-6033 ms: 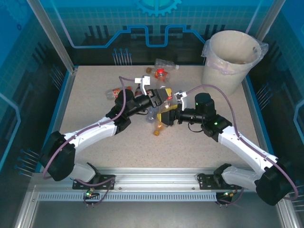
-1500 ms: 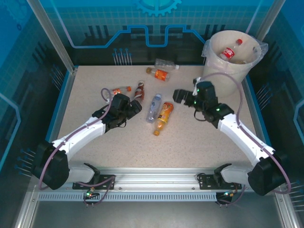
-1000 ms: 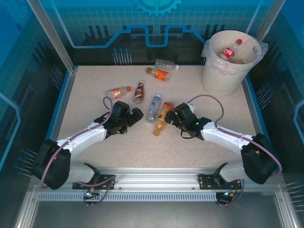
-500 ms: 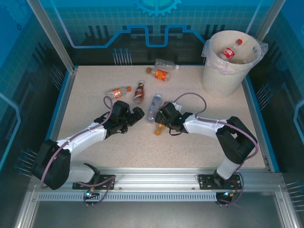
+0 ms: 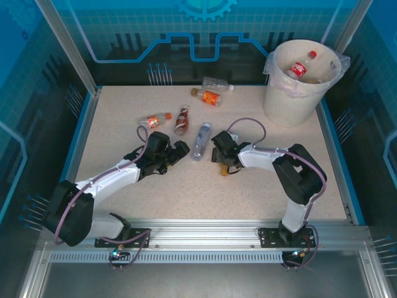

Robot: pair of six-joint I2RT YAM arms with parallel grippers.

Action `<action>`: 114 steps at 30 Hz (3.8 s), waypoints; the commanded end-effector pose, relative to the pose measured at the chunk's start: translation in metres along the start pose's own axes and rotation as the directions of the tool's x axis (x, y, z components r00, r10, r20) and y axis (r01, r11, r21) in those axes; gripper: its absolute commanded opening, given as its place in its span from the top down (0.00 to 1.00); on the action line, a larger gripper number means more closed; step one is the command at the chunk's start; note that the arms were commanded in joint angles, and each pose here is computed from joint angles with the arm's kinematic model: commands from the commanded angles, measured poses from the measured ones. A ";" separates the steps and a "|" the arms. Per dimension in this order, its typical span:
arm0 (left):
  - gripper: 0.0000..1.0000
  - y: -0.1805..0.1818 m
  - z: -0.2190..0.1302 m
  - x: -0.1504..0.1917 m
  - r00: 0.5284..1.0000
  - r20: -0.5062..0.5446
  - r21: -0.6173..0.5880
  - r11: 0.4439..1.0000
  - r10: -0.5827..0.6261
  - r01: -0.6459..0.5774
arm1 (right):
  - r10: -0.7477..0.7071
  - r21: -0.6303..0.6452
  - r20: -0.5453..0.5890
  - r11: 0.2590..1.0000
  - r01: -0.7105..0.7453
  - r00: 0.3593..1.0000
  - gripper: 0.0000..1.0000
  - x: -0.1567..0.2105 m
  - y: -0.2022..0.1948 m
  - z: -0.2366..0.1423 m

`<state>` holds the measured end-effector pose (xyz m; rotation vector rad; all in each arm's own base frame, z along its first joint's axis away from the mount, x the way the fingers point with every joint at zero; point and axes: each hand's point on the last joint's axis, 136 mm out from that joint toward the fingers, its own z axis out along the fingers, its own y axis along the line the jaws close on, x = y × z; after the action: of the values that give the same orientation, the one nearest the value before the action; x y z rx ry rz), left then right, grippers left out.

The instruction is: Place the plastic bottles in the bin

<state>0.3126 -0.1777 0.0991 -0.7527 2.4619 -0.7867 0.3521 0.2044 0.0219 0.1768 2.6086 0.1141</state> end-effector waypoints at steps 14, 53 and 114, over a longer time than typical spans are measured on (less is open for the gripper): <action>0.01 -0.053 0.012 0.006 0.984 -0.020 0.034 0.984 0.174 -0.174 | -0.223 -0.017 0.019 0.975 0.224 0.975 0.50 -0.012 -0.009 -0.016; 0.01 -0.092 -0.016 0.027 0.966 0.059 0.307 0.916 0.252 -0.257 | 0.233 -0.412 0.588 0.911 0.038 0.774 0.64 -0.255 -0.115 -0.249; 0.01 -0.074 0.059 -0.013 0.822 -0.092 -0.146 0.809 0.562 -0.569 | 0.187 -0.259 0.751 0.966 0.022 0.633 0.00 -0.339 -0.164 -0.285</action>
<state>0.3829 -0.2503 0.1143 -0.1477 2.5417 -0.4844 0.4989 -0.0373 0.4134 0.2614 1.7074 0.2605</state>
